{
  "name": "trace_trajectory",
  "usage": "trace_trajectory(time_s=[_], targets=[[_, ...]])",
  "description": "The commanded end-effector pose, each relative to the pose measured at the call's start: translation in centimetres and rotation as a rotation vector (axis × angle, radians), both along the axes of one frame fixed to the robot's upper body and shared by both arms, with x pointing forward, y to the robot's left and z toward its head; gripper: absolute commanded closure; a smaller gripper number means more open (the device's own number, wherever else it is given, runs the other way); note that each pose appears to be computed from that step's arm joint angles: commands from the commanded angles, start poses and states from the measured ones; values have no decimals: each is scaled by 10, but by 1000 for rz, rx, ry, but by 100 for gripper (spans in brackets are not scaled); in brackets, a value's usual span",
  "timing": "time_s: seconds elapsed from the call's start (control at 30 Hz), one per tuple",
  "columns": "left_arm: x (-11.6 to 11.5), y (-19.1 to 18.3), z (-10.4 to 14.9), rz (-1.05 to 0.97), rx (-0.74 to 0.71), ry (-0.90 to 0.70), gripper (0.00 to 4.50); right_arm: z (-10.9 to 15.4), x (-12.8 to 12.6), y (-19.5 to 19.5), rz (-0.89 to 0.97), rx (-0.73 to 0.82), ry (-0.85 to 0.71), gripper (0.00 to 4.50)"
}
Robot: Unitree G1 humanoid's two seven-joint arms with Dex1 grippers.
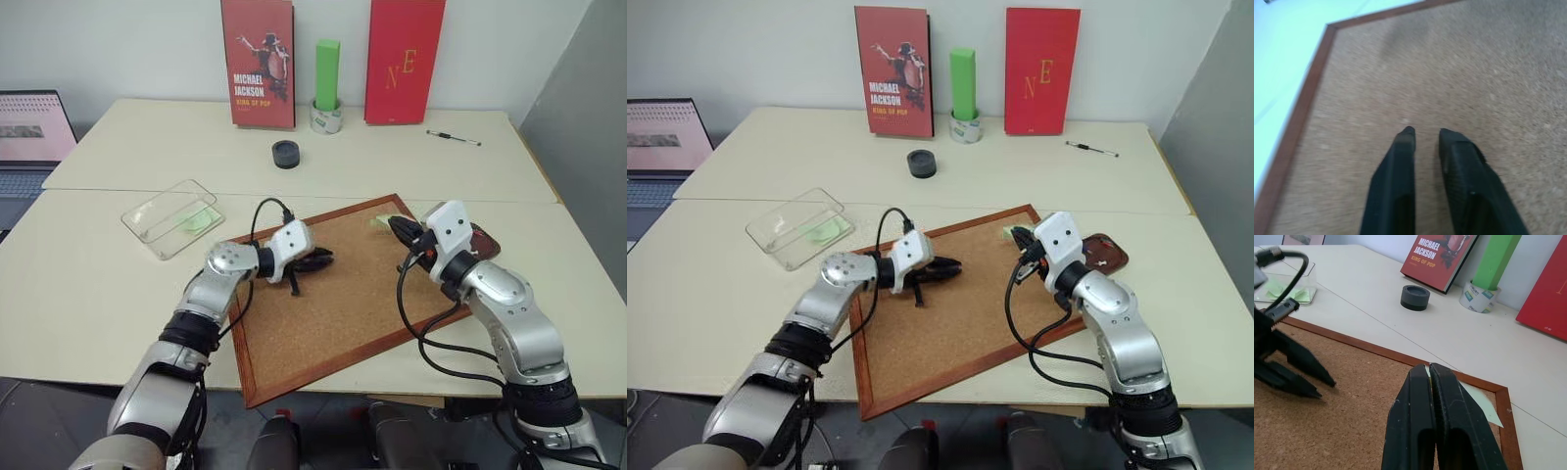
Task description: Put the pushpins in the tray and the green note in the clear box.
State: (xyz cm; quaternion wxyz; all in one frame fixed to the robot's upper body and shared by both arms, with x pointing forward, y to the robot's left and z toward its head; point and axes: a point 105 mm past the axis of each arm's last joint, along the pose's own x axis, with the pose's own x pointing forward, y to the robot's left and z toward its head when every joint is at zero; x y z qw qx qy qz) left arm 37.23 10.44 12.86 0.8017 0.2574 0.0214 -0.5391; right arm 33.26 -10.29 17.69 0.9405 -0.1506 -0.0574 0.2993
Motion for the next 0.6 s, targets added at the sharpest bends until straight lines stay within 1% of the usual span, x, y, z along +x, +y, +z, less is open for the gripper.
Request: trace_trajectory(time_s=[0.03,0.07,0.13,0.17,0.23,0.27,0.3,0.37,0.53,0.6], targets=[[3,-1,45,-52,-49,-110,272,24,-5,4,29,-5,-65,450],[4,-3,55,-58,-72,-120,254,26,-5,4,29,-5,-63,450],[4,-8,69,-80,-106,-132,203,30,-4,5,29,1,-57,450],[3,-12,75,-100,-116,-138,188,33,-4,6,32,10,-53,450],[-1,-22,82,-151,-120,-158,146,38,-5,8,40,31,-45,450],[-3,-27,84,-176,-115,-167,135,41,-5,9,44,39,-42,450],[-4,-32,86,-194,-109,-182,114,43,-5,10,48,42,-40,450],[-2,-39,87,-206,-101,-210,87,46,-6,12,56,39,-37,450],[7,-60,88,-216,-97,-256,87,52,-8,16,72,45,-35,450],[12,-68,85,-214,-86,-267,87,55,-10,19,82,50,-36,450]])
